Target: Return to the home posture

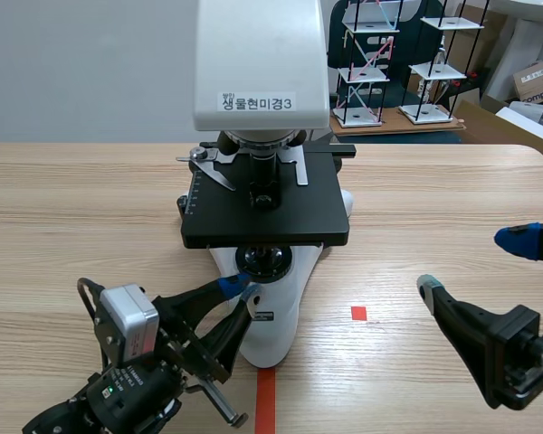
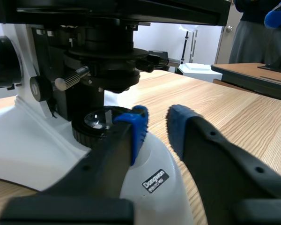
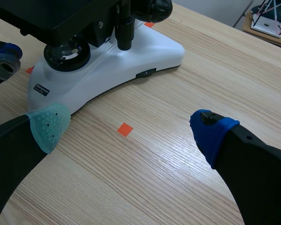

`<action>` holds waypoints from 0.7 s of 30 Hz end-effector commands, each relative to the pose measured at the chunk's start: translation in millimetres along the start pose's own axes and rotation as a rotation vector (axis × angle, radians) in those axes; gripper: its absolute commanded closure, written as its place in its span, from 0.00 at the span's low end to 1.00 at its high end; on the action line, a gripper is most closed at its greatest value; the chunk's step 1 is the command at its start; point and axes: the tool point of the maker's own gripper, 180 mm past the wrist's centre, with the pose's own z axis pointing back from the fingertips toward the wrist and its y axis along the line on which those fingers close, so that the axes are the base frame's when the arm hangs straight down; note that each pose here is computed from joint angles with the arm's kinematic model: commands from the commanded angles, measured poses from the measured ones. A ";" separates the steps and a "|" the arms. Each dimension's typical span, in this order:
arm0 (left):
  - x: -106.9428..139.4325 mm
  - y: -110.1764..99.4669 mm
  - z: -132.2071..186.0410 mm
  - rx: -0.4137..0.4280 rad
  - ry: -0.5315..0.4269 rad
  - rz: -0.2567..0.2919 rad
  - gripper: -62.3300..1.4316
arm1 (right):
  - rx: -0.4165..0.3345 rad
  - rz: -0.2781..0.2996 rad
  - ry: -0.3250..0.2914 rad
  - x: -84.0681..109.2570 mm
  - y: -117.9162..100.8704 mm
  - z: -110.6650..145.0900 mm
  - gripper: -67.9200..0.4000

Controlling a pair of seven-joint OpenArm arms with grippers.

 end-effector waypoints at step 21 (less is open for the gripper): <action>22.5 6.3 60.3 -0.077 0.342 -0.076 0.21 | -0.001 0.011 -0.034 9.7 -2.7 -1.0 0.17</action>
